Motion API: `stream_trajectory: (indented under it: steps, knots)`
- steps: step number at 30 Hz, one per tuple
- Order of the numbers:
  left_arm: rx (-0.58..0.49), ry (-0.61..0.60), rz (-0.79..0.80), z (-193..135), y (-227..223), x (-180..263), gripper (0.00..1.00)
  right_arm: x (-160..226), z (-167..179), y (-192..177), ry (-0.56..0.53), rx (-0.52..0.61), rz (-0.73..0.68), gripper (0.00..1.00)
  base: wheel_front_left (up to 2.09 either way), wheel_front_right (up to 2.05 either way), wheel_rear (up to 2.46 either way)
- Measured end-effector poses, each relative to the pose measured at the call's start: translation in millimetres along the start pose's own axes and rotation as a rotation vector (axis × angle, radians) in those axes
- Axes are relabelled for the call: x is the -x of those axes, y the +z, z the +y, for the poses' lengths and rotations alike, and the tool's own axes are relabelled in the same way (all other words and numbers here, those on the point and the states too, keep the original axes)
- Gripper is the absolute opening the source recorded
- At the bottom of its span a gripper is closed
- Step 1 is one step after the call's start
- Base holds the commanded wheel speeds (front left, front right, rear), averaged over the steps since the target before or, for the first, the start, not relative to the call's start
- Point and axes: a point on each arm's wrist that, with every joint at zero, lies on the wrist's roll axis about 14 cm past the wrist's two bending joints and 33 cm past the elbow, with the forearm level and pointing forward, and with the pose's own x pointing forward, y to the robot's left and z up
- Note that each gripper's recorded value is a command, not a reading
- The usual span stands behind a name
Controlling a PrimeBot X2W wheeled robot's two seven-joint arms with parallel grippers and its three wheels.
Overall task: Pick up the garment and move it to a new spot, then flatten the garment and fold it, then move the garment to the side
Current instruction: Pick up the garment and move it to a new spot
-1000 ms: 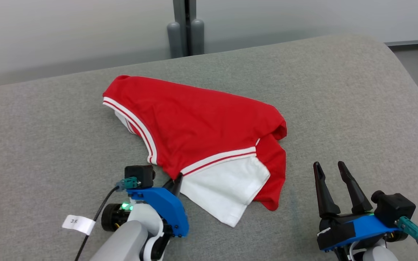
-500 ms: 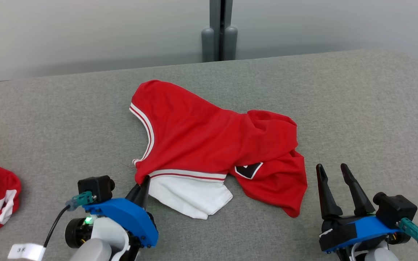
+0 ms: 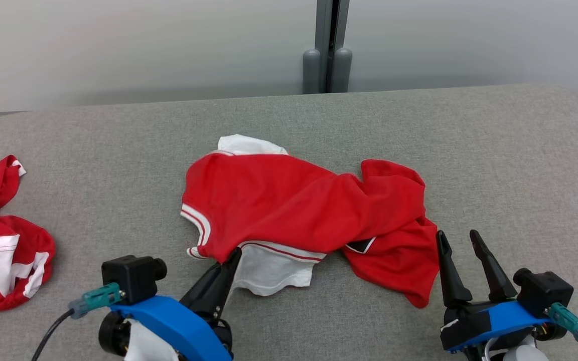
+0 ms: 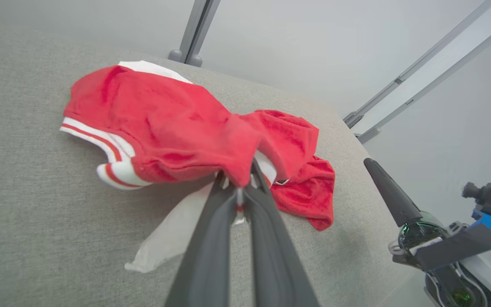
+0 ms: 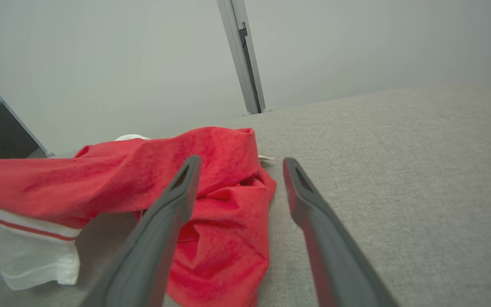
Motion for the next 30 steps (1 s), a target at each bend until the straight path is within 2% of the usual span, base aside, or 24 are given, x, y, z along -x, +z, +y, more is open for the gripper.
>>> stream_trajectory:
  steps: [3, 7, 15, 21, 22, 23, 24, 25, 30]
  knots:
    - [-0.009, 0.036, 0.007, 11, 1, 2, 0.0, 0, 1, 0, 0.002, -0.001, 0.001, 1.0, 0.0, 0.0, 0.0]
    - [-0.014, 0.156, 0.061, 51, -12, -4, 0.0, 1, 0, -4, 0.0, -0.002, 0.011, 1.0, 0.0, 0.0, 0.0]
    - [-0.166, 0.338, 0.076, 122, -12, -37, 0.0, 4, -16, -6, -0.046, 0.005, 0.019, 1.0, 0.0, 0.0, 0.0]
    - [-0.25, 0.374, 0.078, 145, -5, -59, 0.0, 6, -28, -6, -0.08, 0.011, 0.022, 1.0, 0.0, 0.0, 0.0]
    - [-0.256, 0.378, 0.074, 147, -4, -60, 0.04, 6, -29, -6, -0.083, 0.011, 0.021, 1.0, 0.0, 0.0, 0.0]
    - [-0.256, 0.378, 0.074, 147, -4, -60, 0.39, 6, -29, -6, -0.083, 0.011, 0.021, 1.0, 0.0, 0.0, 0.0]
    - [-0.268, 0.375, 0.059, 149, -1, -63, 0.6, 7, -30, -6, -0.087, 0.012, 0.021, 1.0, 0.0, 0.0, 0.0]
    - [-0.271, 0.373, 0.045, 148, 1, -64, 1.0, 7, -30, -6, -0.089, 0.012, 0.02, 1.0, 0.0, 0.0, 0.0]
    - [-0.241, 0.338, -0.037, 137, 9, -66, 1.0, 7, -30, -1, -0.089, 0.012, 0.006, 1.0, 0.0, 0.0, 0.0]
